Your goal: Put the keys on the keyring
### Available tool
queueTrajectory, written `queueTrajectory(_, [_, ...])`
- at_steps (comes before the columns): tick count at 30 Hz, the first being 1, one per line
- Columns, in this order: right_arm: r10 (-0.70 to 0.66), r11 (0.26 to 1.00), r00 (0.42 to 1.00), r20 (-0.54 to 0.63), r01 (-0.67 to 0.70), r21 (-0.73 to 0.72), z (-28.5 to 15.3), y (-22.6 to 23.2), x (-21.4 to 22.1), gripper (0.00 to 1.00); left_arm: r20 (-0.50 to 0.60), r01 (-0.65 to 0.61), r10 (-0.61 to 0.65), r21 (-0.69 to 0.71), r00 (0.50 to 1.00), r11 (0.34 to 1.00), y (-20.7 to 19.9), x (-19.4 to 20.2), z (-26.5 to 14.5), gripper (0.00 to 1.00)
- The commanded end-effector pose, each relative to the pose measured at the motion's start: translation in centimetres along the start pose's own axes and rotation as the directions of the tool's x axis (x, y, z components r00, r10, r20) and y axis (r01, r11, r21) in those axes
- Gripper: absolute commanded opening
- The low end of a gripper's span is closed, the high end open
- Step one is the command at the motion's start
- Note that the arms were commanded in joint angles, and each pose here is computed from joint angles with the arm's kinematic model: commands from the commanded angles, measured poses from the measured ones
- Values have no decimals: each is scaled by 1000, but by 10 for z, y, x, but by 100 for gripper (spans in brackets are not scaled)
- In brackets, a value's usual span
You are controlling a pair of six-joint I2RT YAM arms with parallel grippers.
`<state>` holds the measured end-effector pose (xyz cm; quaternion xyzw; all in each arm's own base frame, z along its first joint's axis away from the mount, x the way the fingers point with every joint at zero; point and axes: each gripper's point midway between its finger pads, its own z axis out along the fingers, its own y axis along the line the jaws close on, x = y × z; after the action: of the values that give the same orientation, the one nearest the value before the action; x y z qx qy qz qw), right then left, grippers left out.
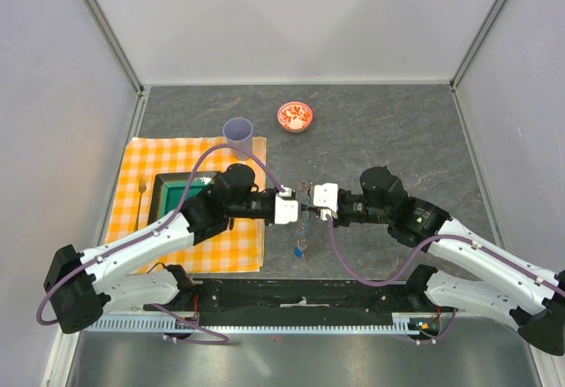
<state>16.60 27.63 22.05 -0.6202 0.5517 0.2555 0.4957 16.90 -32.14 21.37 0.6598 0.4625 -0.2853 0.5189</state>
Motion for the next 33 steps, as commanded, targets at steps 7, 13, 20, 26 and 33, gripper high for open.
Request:
queueTrajectory(7, [-32,999,995,96,32,8,-1,-4,-30,0,74,-12,14,-25,997,1000,21,-38,-1,2])
queueTrajectory(13, [-33,999,995,95,32,6,1,-6,-32,0,66,6,-5,-18,998,1000,21,-38,0,2])
queueTrajectory(20, [-17,1000,996,87,18,-11,5,-3,-31,0,54,28,-27,-3,998,1000,19,-35,3,2])
queueTrajectory(26, [4,999,998,59,-6,31,7,-12,-26,0,49,36,-37,28,998,999,13,-31,7,2])
queueTrajectory(33, [25,1000,998,59,-26,13,12,-9,-26,0,22,54,-55,53,998,997,7,-24,11,2])
